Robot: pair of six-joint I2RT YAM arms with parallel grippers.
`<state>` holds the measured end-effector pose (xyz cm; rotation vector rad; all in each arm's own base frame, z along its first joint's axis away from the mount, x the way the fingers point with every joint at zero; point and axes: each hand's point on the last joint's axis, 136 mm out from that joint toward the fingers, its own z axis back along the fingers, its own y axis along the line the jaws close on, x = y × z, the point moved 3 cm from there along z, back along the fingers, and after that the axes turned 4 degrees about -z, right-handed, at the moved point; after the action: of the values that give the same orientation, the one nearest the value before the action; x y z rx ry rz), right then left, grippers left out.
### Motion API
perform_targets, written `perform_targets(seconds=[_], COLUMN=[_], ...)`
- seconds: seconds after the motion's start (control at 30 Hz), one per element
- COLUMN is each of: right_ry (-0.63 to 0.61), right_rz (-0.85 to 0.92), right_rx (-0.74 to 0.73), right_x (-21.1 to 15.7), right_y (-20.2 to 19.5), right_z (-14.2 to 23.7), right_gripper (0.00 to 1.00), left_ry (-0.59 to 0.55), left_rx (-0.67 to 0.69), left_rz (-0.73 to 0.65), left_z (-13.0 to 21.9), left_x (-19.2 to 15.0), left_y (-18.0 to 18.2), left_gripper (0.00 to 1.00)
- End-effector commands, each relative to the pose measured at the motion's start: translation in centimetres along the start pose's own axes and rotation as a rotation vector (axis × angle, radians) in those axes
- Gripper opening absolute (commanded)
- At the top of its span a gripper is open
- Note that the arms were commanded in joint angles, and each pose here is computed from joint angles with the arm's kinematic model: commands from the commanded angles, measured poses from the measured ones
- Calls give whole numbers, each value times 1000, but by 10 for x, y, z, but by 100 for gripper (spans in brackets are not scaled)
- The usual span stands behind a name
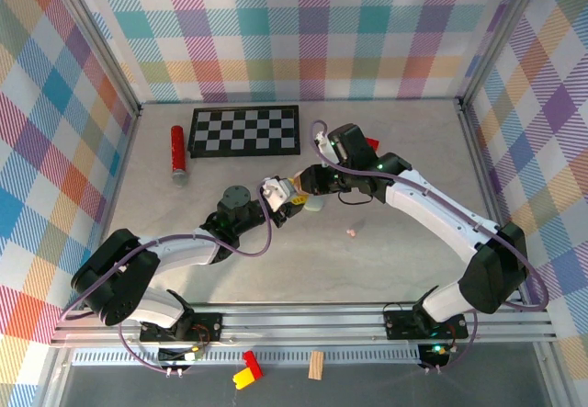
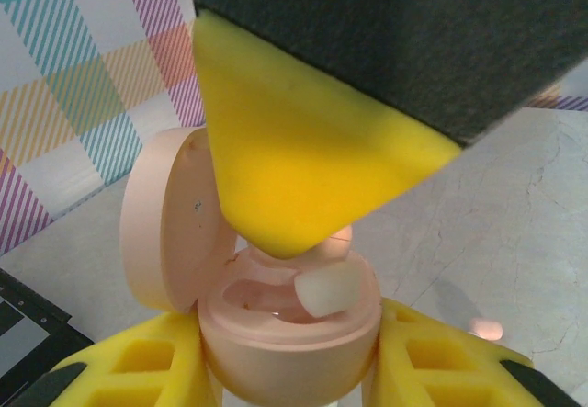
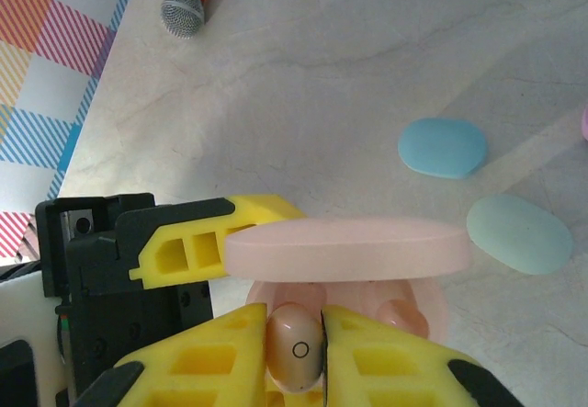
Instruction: Insert wireless bluetooth earbuds into charging case
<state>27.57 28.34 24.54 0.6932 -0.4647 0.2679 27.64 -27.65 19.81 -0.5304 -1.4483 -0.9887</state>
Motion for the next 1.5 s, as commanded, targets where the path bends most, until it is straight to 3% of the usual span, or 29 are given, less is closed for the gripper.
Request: perform_targets(seconds=[0.0,0.43,0.8,0.97,1.1,1.33,1.47], right_ry=[-36,2,-102,-175,-198,-104,-33], right_rz=[9,6,3,-60,-246,-561,-569], right_rx=[1,37,-45,-162,-255,-185,-148], right_x=[9,3,1,-13,-38,-86,-97], right_y=[5,6,-5,-38,-92,-151,-154], right_z=[-1,-11,20,39,47,28,9], right_gripper=[19,25,39,55,59,60,61], left_ry=[-53,-44,-44,-56,-77,-84,-79], left_rx=[-17,8,42,48,49,24,19], left_rz=[-32,-19,7,32,47,65,63], left_z=[-4,-7,-5,0,5,10,11], left_x=[19,20,16,16,17,20,21], left_y=[-3,2,6,8,8,4,3], left_gripper=[35,35,35,35,35,35,35])
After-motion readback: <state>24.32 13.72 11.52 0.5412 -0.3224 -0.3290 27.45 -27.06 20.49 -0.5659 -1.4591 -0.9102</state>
